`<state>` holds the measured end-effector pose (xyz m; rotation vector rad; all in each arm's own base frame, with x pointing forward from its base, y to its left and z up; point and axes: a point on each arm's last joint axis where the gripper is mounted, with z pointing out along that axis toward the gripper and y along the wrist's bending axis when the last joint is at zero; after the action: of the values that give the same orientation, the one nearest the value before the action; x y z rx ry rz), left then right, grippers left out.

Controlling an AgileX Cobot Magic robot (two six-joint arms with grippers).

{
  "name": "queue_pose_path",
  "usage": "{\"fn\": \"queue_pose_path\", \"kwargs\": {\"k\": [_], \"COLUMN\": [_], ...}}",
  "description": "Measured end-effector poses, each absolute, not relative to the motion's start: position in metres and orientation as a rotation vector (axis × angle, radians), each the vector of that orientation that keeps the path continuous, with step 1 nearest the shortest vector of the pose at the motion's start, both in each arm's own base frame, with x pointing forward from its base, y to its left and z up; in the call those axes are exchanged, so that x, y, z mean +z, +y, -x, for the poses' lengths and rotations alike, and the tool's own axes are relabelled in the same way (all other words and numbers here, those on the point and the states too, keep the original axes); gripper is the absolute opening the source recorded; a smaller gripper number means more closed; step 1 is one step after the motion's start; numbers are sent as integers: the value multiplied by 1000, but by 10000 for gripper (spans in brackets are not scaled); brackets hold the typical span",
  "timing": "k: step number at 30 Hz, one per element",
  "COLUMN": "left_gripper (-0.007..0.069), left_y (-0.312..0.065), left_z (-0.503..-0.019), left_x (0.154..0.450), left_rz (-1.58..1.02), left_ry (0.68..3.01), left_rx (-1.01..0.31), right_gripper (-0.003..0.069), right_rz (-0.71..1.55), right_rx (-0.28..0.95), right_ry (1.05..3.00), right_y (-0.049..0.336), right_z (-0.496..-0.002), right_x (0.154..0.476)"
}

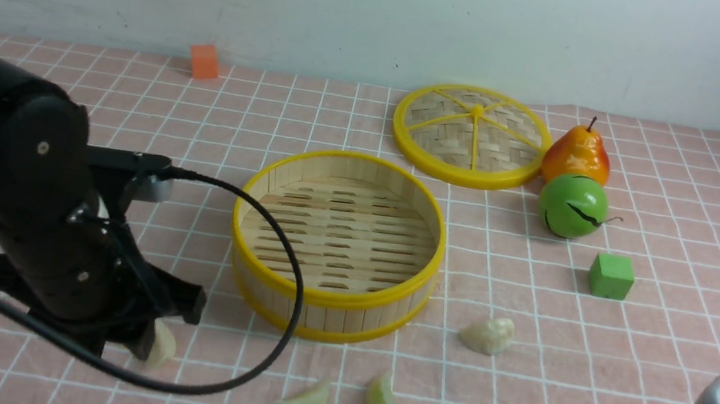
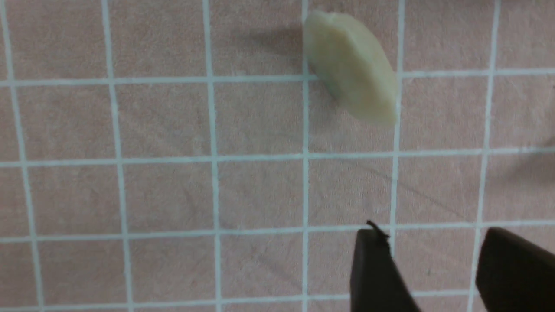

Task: Put the dumplings into the steamer on the table with the pink tablecloth.
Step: 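Reach for and grasp a dumpling on the table with the left gripper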

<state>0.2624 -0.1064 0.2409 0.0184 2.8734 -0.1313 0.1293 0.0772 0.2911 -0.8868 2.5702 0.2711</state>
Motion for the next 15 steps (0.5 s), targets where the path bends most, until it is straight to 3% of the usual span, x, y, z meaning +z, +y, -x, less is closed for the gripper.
{"fn": "queue_pose_path", "kwargs": {"k": [3, 6, 15], "left_gripper": [479, 525, 510], "left_y": [-112, -117, -116], "left_z": [-273, -281, -309], "left_x": [226, 213, 182], "left_rz": [49, 101, 301], "left_ry": [2876, 2874, 2801], "left_rx": [-157, -183, -218], "right_gripper": [-3, -3, -1], "right_rz": [875, 861, 833], "right_rx": [180, 134, 138], "right_ry": [2578, 2575, 2535], "right_y": [76, 74, 75], "right_z": [-130, -131, -135], "right_x": [290, 290, 292]}}
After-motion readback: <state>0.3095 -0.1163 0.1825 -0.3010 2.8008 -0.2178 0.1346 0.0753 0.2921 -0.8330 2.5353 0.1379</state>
